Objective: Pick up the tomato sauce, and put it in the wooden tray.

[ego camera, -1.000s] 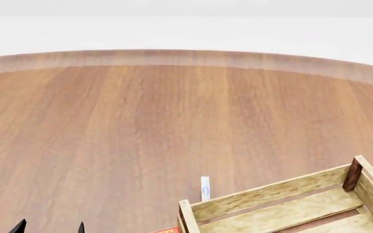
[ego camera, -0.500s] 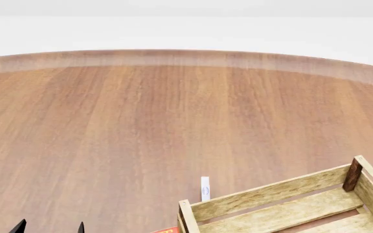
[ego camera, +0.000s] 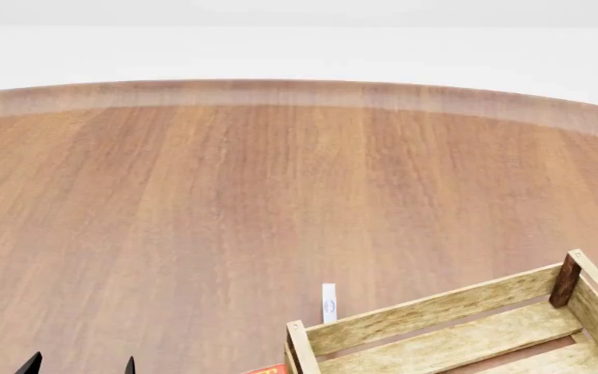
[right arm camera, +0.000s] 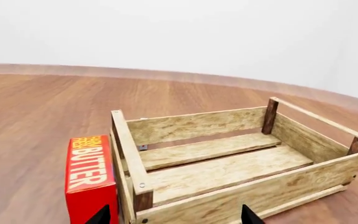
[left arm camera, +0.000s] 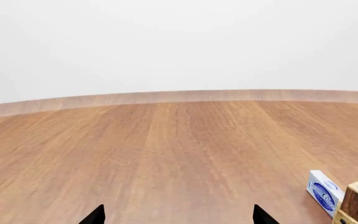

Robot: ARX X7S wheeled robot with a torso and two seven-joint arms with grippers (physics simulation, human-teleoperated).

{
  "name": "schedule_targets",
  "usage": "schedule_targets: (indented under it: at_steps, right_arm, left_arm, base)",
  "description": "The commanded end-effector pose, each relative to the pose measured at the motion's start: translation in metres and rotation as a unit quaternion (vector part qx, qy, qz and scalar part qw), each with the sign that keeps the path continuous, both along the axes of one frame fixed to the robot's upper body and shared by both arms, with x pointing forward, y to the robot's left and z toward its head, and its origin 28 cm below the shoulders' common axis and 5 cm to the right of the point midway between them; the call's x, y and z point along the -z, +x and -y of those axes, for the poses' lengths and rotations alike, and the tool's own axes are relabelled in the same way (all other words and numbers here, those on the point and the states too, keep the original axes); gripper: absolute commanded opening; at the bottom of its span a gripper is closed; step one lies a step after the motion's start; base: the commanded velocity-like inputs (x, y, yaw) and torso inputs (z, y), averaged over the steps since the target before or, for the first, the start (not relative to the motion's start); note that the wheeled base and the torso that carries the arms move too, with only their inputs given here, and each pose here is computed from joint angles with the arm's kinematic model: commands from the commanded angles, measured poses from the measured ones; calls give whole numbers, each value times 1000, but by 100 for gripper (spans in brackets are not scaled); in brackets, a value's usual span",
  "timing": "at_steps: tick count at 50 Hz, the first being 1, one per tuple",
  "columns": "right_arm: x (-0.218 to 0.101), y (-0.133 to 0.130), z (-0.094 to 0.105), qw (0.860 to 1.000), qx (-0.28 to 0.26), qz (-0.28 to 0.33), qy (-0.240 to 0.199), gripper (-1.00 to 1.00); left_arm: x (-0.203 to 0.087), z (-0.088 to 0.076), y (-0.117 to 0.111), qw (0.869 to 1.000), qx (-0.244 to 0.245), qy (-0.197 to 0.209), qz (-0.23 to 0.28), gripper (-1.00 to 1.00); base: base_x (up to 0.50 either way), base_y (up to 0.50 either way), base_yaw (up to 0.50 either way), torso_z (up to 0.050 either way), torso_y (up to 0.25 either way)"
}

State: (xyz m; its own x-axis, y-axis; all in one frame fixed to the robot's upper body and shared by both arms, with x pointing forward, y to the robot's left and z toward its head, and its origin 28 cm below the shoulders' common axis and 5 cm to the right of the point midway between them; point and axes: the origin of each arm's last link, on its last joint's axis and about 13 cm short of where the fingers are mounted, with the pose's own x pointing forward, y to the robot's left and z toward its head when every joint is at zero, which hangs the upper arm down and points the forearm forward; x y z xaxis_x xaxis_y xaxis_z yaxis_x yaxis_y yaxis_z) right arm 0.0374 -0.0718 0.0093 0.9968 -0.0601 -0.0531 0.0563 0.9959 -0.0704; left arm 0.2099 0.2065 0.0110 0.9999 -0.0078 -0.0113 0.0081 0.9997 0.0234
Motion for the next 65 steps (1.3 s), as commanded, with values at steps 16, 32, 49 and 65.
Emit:
schedule_targets:
  at_steps: [16,32,49,65]
  right_arm:
    - [9,-2,0,1000,-2,-18,-8,100]
    - [16,-6,1,999,-1,-39,-5,100]
    - [18,-7,1,999,0,-47,-8,100]
    - [23,-7,1,998,0,-58,-6,100]
  left_arm:
    - [0,1,1,1000,4,-5,2,100]
    - [0,1,1,1000,3,-5,2,100]
    - [-1,1,1,1000,3,-5,2,100]
    - [-1,1,1,1000,3,-5,2,100]
  base:
    - [0,0,0,0,0]
    - [0,0,0,0,0]
    - [0,0,0,0,0]
    - [0,0,0,0,0]
